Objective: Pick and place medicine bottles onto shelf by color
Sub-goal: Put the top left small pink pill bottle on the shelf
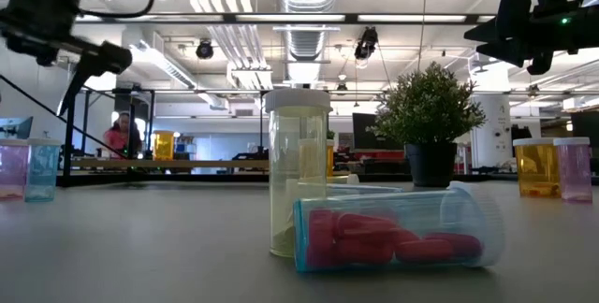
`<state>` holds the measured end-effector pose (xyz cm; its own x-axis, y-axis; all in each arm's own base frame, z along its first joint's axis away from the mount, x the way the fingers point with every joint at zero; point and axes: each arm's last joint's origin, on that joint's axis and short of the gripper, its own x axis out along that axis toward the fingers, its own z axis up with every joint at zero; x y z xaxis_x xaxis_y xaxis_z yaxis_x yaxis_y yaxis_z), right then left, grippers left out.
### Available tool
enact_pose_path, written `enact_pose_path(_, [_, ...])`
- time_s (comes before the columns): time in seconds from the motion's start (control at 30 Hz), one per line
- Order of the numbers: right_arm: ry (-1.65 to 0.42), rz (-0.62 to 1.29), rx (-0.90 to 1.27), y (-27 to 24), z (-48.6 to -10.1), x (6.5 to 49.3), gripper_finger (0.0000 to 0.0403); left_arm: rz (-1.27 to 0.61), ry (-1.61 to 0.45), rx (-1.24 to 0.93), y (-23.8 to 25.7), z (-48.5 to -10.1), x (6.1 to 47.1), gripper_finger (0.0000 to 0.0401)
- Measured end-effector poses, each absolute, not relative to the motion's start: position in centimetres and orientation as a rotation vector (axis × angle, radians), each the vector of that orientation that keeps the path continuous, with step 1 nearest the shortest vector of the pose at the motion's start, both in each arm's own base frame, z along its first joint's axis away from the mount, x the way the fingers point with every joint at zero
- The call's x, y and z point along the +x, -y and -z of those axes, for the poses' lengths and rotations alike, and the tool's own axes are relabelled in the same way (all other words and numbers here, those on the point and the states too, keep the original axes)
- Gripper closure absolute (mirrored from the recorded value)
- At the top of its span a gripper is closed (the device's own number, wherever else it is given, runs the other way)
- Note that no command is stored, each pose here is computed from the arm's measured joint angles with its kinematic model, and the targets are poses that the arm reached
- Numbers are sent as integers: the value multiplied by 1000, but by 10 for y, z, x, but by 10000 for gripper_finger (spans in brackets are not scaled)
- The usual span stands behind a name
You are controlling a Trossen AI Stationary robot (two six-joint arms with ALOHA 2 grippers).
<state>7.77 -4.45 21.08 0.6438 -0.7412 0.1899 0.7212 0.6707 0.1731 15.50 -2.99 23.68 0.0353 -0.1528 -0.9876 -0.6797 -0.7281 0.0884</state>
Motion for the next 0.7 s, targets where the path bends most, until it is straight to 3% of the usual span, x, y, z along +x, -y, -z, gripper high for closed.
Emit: enact_pose_path(0.7, [253, 834, 84, 45, -211, 78, 154, -1887, -676, -1955, 33, -195, 162, 83])
